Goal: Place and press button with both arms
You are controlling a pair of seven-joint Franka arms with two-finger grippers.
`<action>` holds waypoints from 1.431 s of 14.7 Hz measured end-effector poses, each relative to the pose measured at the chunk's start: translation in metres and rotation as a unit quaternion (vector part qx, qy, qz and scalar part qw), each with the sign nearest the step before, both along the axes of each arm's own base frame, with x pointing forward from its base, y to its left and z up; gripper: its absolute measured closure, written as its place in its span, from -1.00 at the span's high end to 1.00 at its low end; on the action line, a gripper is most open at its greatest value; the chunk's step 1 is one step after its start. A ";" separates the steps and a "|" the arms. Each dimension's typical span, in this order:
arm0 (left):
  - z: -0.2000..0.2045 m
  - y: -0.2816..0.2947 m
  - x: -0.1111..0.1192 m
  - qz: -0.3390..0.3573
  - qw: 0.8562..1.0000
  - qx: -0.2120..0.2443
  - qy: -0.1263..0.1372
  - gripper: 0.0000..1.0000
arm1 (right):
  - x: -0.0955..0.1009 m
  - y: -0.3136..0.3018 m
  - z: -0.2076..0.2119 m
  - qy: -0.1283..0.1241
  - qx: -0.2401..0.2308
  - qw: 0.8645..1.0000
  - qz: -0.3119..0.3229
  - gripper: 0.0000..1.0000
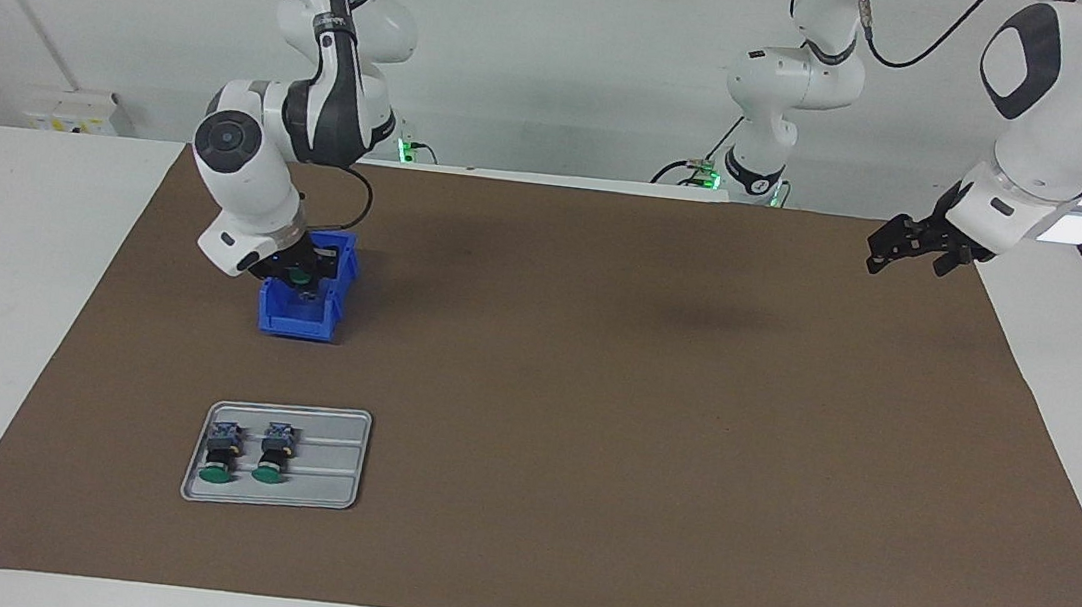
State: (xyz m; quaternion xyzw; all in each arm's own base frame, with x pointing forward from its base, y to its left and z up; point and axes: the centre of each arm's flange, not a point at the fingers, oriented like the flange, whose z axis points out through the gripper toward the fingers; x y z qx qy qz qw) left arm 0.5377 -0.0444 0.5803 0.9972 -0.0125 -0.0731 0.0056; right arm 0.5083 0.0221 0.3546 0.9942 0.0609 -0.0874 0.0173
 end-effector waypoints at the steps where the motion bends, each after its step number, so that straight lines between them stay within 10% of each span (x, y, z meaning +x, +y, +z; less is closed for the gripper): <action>1: 0.000 0.000 0.000 0.000 1.000 0.000 0.000 1.00 | 0.000 0.000 -0.002 0.001 0.000 1.000 0.000 -0.25; 3: 0.000 0.000 0.000 0.000 1.000 0.000 0.000 1.00 | 0.000 0.000 -0.003 0.002 0.000 1.000 0.000 -0.22; 7: 0.000 0.000 0.000 0.000 1.000 0.000 0.000 1.00 | 0.000 0.000 -0.002 0.002 0.000 1.000 0.000 0.48; 21: 0.000 0.000 0.000 0.000 1.000 0.000 0.000 1.00 | 0.017 -0.001 0.068 0.021 -0.005 1.000 -0.004 0.59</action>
